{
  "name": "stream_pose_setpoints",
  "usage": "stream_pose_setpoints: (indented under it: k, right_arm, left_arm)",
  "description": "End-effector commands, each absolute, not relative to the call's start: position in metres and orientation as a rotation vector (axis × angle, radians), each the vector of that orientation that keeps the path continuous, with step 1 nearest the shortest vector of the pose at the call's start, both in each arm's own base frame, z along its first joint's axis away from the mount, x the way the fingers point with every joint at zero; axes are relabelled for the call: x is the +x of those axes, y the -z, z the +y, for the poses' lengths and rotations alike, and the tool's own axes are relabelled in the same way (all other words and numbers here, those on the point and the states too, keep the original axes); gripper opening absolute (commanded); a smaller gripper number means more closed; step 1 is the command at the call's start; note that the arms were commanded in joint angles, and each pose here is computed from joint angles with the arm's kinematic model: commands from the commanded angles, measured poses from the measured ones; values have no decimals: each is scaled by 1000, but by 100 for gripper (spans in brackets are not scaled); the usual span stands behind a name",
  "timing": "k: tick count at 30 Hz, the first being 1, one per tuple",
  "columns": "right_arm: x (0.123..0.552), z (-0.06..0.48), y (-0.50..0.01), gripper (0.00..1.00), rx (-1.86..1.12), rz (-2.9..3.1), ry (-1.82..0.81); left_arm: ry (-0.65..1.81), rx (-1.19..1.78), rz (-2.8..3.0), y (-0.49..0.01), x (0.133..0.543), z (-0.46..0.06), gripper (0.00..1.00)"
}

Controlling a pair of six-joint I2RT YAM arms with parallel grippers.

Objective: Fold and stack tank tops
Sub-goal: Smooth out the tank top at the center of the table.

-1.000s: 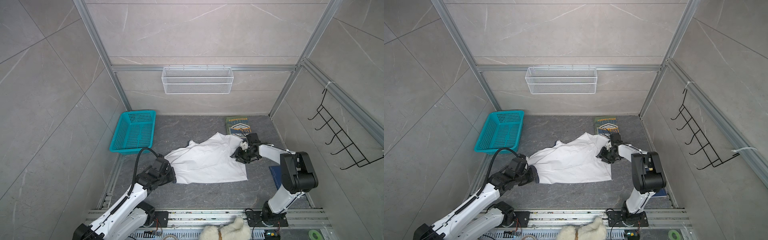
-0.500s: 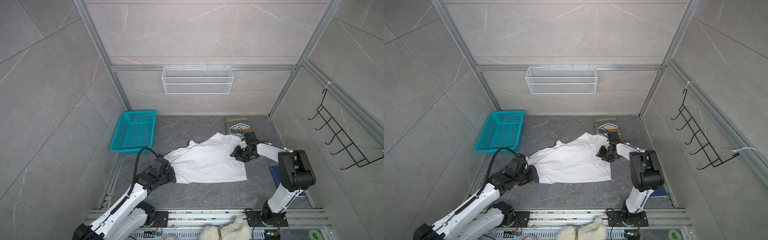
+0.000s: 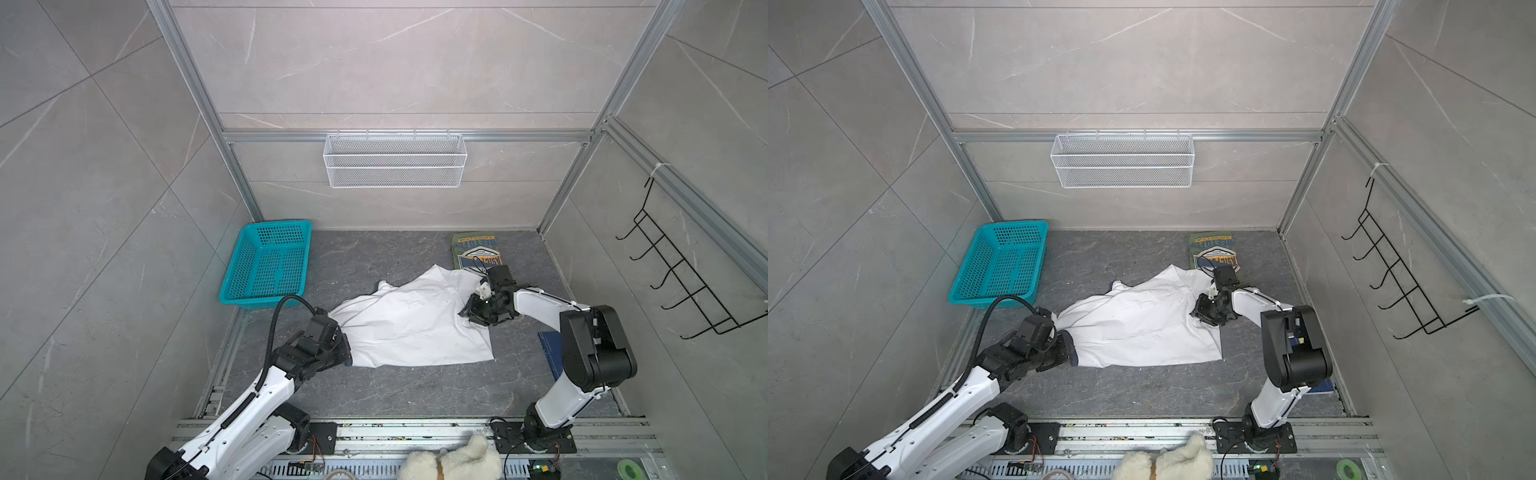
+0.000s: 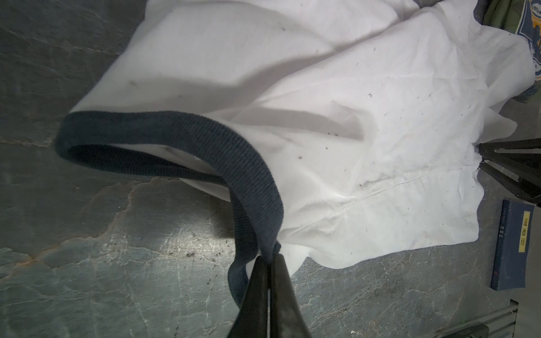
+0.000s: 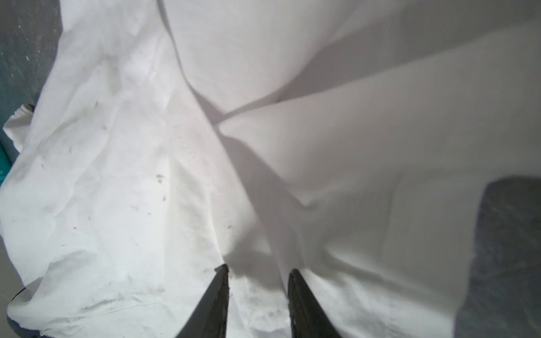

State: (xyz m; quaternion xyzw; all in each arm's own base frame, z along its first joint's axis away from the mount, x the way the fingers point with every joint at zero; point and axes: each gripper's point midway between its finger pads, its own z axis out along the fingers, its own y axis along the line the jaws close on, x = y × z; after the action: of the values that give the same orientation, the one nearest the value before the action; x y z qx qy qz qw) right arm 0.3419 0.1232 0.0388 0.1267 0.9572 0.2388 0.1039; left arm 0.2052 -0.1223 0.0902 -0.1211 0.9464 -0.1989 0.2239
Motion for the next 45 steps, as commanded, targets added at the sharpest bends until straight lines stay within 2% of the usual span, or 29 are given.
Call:
stream_pose_setpoints:
  k: [1, 7, 13, 18, 23, 26, 32, 39, 45]
  right_arm:
    - [329, 128, -42, 36, 320, 2845, -701]
    - [329, 129, -42, 30, 306, 2851, -695]
    - [328, 135, -41, 31, 287, 2857, -717]
    - [329, 133, -47, 12, 287, 2839, -700]
    - [333, 128, -79, 4, 277, 2776, -661]
    - [330, 121, -114, 3, 264, 2715, -627]
    - [313, 108, -211, 2, 226, 2535, -594]
    - [282, 91, -340, 1, 180, 2253, -576]
    - [280, 90, -422, 1, 140, 2099, -591]
  left_arm:
    - [548, -352, 2586, -93, 210, -122, 0]
    - [545, -353, 2586, -93, 209, -121, 0]
    - [535, -359, 2582, -93, 208, -118, 0]
    - [525, -362, 2574, -95, 210, -117, 0]
    - [480, -344, 2541, -110, 216, -112, 0]
    - [445, -328, 2480, -137, 223, -106, 0]
    - [417, -285, 2271, -225, 231, -90, 0]
    - [454, -217, 2063, -326, 219, -78, 0]
    - [495, -126, 1939, -400, 216, -81, 0]
